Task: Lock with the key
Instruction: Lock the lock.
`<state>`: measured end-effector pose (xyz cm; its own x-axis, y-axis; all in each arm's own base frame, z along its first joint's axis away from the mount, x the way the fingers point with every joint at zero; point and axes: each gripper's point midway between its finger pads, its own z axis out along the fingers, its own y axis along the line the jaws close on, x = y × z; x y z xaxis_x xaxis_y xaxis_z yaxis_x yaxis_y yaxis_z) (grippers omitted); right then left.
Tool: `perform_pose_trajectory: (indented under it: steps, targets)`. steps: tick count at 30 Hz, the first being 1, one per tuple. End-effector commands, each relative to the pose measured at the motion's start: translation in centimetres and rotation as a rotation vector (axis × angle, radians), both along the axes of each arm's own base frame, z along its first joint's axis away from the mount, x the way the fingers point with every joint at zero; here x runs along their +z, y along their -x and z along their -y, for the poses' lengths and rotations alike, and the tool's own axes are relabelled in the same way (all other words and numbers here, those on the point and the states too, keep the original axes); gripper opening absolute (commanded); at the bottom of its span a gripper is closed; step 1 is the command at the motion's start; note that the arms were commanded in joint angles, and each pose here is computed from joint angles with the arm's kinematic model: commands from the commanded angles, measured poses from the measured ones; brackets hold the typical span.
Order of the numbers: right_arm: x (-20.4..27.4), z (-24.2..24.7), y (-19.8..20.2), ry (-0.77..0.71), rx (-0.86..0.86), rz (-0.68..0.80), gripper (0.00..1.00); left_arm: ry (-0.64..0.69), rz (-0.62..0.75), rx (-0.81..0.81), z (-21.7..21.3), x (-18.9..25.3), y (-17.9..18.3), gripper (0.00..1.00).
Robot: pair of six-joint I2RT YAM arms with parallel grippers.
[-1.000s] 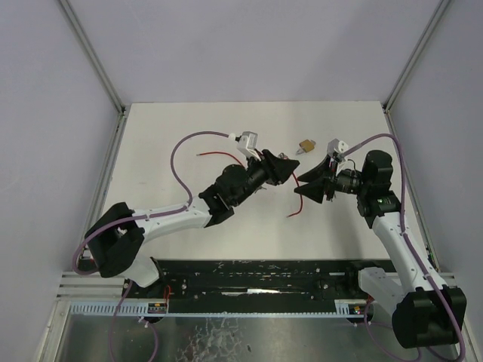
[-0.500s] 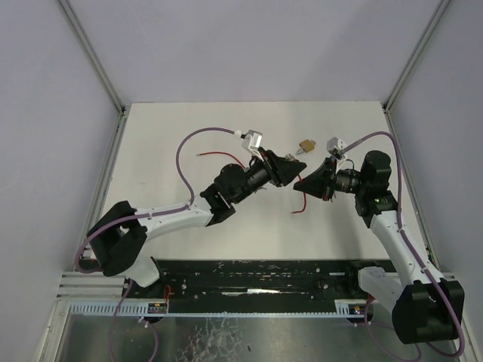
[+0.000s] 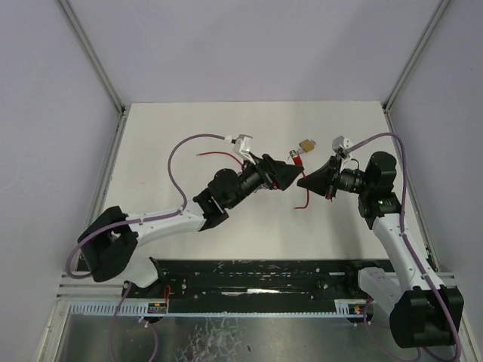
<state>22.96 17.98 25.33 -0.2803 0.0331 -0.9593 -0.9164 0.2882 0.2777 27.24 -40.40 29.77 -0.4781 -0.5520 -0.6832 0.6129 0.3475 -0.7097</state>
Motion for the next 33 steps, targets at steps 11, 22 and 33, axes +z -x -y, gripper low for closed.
perform_pose_trajectory:
  steps: [11,22,33]
  targets:
    - [0.8,1.9,-2.6,0.137,-0.17,0.199,0.0,-0.02,-0.048,0.19,-5.8,1.0,1.3,0.96]
    - [0.6,2.2,-2.7,0.153,-0.182,0.225,0.0,-0.07,-0.097,0.237,-1.3,1.0,0.4,0.8]
    - [0.4,2.1,-2.7,0.153,-0.178,0.224,0.0,-0.108,-0.161,0.321,1.4,0.2,-2.4,0.62]
